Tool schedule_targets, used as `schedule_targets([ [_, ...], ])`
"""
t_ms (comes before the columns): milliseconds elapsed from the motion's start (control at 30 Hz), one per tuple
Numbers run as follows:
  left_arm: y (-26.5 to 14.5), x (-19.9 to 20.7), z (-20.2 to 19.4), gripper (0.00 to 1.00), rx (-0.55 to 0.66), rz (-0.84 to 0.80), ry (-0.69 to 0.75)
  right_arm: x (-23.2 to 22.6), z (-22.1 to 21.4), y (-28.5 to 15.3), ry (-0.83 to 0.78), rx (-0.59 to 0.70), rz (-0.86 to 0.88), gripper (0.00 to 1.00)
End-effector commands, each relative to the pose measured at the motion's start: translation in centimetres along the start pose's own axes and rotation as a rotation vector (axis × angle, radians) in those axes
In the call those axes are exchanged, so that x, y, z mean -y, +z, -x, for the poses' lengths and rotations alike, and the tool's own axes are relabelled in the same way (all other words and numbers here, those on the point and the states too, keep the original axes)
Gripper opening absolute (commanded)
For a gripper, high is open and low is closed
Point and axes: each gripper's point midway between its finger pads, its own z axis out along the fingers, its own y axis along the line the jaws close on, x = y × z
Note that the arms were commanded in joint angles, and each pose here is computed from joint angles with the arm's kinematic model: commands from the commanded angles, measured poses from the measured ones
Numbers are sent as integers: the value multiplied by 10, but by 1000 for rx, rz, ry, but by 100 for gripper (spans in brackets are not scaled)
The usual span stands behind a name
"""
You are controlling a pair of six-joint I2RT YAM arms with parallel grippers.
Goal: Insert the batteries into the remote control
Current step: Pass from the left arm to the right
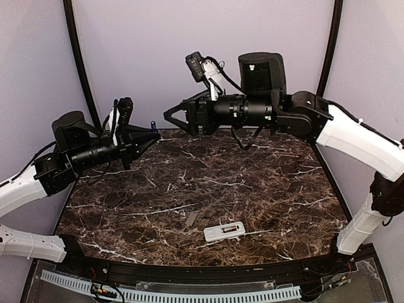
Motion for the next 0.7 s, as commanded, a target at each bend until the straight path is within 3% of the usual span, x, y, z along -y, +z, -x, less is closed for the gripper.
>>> schedule_targets([
  [0, -6, -16, -24, 0, -159, 100, 81, 40, -38, -28, 230, -235, -180, 66],
  [233, -1, -16, -53, 0, -330, 93, 13, 33, -66, -21, 385, -363, -129, 66],
  [433, -5, -6, -68, 0, -403, 60, -108, 23, -72, -3, 421, -391, -52, 63],
  [667, -10, -2, -74, 0, -428, 64, -144, 9, -69, 37, 552, -341, 75, 56],
])
